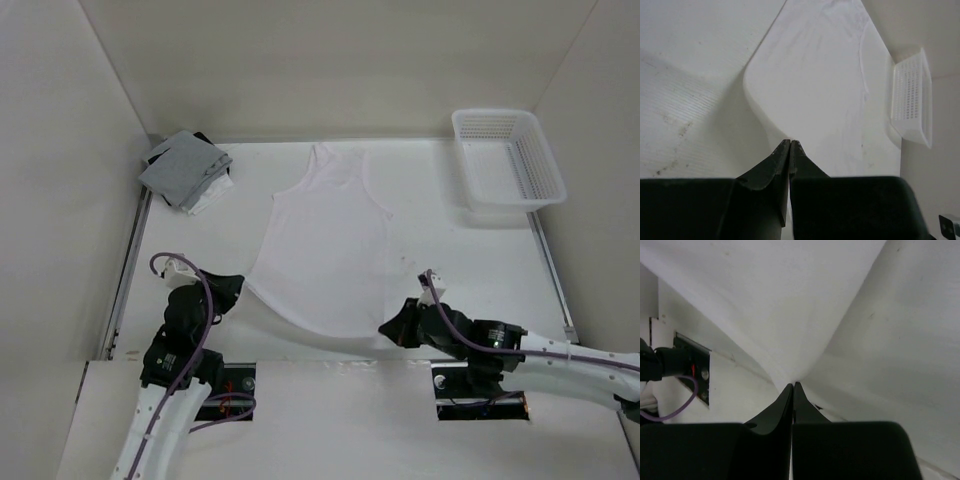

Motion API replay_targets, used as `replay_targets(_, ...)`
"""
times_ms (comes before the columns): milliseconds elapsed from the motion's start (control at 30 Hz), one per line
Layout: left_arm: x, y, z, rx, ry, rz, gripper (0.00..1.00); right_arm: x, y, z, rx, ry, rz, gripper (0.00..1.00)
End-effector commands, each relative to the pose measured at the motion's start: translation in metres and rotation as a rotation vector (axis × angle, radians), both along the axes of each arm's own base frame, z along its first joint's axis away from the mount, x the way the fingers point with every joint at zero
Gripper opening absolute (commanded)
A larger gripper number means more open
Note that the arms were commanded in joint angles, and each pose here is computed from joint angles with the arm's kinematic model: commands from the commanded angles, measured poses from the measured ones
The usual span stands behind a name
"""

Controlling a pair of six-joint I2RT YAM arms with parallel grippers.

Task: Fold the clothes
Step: Fold the tank top

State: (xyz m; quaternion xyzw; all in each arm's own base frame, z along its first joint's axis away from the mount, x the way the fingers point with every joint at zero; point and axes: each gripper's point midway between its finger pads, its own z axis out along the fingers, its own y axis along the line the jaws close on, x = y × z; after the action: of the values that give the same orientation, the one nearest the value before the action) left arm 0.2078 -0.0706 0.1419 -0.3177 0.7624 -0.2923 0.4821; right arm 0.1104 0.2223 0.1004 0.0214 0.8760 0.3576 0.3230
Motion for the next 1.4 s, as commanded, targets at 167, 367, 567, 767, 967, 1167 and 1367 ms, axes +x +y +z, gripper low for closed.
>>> replay_targets(167, 0.058, 0.003, 0.067, -0.022, -0.166, 0.118, 0.00, 0.081, -0.013, 0.061, -0.008, -0.153, -0.207, 0.00)
replay_targets(367, 0.168, -0.009, 0.115, -0.023, -0.276, 0.206, 0.00, 0.220, -0.037, 0.111, 0.002, -0.308, -0.357, 0.00)
replay_targets(567, 0.303, -0.027, 0.128, 0.032, -0.290, 0.210, 0.00, 0.356, -0.059, 0.126, -0.017, -0.321, -0.448, 0.00)
replay_targets(767, 0.425, -0.037, 0.089, 0.056, -0.236, 0.198, 0.09, 0.472, -0.071, 0.114, 0.021, -0.292, -0.505, 0.01)
replay_targets(967, 0.452, -0.031, 0.061, 0.065, -0.184, 0.140, 0.45, 0.524, -0.070, 0.094, 0.080, -0.244, -0.552, 0.54)
replay_targets(1167, 0.337, -0.018, 0.042, 0.062, -0.163, 0.182, 0.38, 0.432, -0.075, 0.068, -0.012, -0.227, -0.556, 0.44)
replay_targets(1367, 0.244, -0.025, -0.035, 0.070, 0.016, 0.137, 0.29, 0.331, -0.048, 0.026, 0.007, -0.163, -0.456, 0.03)
